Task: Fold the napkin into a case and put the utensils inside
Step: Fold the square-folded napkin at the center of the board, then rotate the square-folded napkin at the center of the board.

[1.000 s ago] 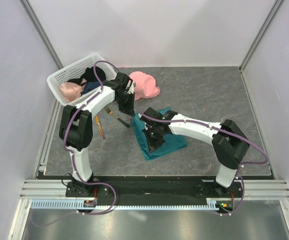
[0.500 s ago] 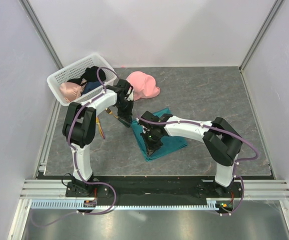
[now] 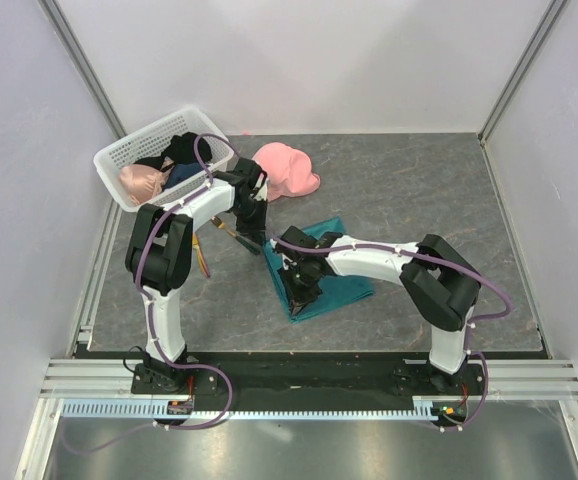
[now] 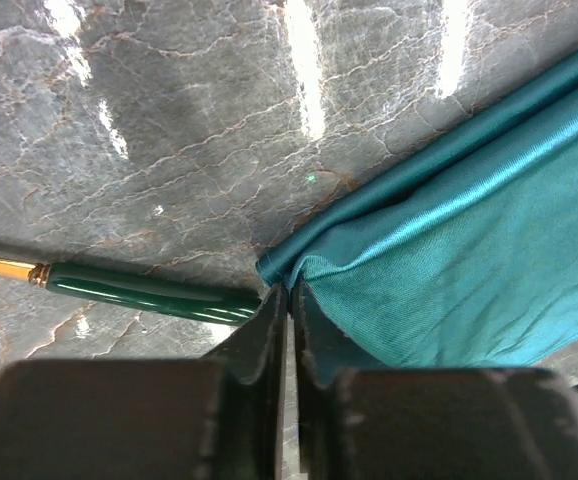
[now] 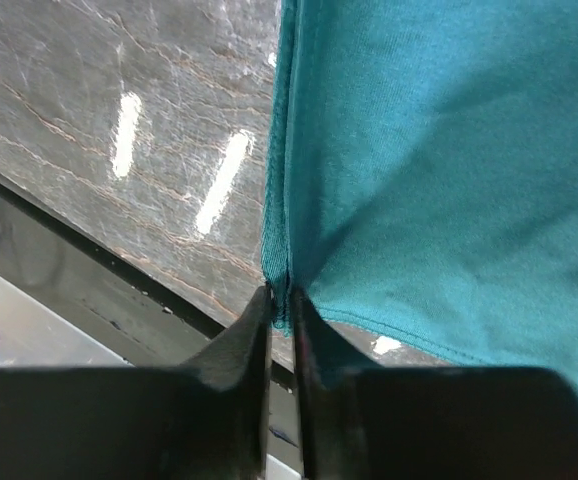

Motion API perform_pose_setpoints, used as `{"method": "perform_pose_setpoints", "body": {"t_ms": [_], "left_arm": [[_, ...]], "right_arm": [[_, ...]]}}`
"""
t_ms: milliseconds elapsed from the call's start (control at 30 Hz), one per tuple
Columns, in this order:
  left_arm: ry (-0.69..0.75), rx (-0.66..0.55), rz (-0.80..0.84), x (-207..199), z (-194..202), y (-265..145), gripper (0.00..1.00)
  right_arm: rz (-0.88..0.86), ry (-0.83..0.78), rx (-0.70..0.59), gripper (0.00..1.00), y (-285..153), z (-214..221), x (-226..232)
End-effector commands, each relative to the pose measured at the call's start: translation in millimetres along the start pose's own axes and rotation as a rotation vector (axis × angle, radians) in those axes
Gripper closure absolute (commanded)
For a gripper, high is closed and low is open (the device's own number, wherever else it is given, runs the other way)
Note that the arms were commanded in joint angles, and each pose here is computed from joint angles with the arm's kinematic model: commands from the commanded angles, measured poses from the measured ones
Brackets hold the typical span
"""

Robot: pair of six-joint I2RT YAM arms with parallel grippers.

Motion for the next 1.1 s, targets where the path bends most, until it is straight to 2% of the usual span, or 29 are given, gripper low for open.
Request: {"method": "perform_pose_setpoints", "body": {"t_ms": [0, 67, 100, 133, 167, 200, 233, 333, 367, 433, 467, 533, 567, 633, 667, 767, 867, 1067], "left_arm": [[0.023, -0.061, 0.001, 0, -10, -7, 0.71], [0.028, -0.114, -0.007, -3, -13, -27, 0.64], [0.027, -0.137, -0.01, -5, -14, -35, 0.56], [0.027, -0.155, -0.01, -6, -15, -44, 0.5], [0.03, -0.189, -0.001, -11, -18, -58, 0.35], [0.026, -0.201, -0.002, -12, -18, -65, 0.33], [0.024, -0.207, -0.001, -13, -18, -70, 0.32], [0.034, -0.222, 0.043, -27, -14, -82, 0.35], [0.041, -0.21, 0.06, -34, -9, -80, 0.42], [0.052, -0.178, 0.109, -45, -3, -73, 0.48], [0.069, -0.161, 0.126, -53, 2, -67, 0.57], [0.082, -0.121, 0.132, -58, 6, -51, 0.64], [0.097, -0.119, 0.137, -64, 6, -46, 0.73], [0.102, -0.096, 0.136, -64, 5, -29, 0.79], [0.118, -0.101, 0.133, -66, 2, -24, 0.83], [0.136, -0.082, 0.105, -61, -4, -7, 0.87], [0.151, -0.043, 0.052, -51, 1, 11, 0.92], [0.138, 0.059, 0.001, -46, 44, 31, 0.93]], "right_arm": [[-0.028, 0.024, 0.008, 0.65, -1, 9, 2], [-0.016, 0.067, -0.032, 0.51, -14, 6, -8], [-0.035, 0.095, -0.077, 0.46, -29, 2, -7], [-0.033, 0.123, -0.092, 0.45, -36, 2, -12], [-0.024, 0.174, -0.104, 0.44, -41, 2, -25], [-0.04, 0.198, -0.141, 0.41, -53, 1, -25], [-0.024, 0.235, -0.15, 0.35, -54, 4, -36], [-0.009, 0.314, -0.192, 0.32, -63, 12, -52], [-0.007, 0.331, -0.205, 0.32, -65, 13, -56], [0.012, 0.413, -0.236, 0.32, -70, 18, -70], [0.038, 0.446, -0.259, 0.33, -71, 19, -78], [0.063, 0.511, -0.312, 0.49, -73, 19, -95], [0.076, 0.53, -0.334, 0.6, -74, 17, -101], [0.081, 0.569, -0.358, 0.74, -71, 13, -115], [0.082, 0.572, -0.362, 0.85, -69, 11, -118], [0.122, 0.583, -0.359, 0.94, -61, 8, -134], [0.177, 0.624, -0.324, 1.0, -52, 19, -156], [0.268, 0.696, -0.3, 1.0, -54, 41, -201]]}}
Point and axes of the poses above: each gripper's point midway between its finger pads, its own y axis out along the fingers, its own x axis along the line the jaws close on, z = x × y, the point moved 6 cm from there along -y, back along the fingers
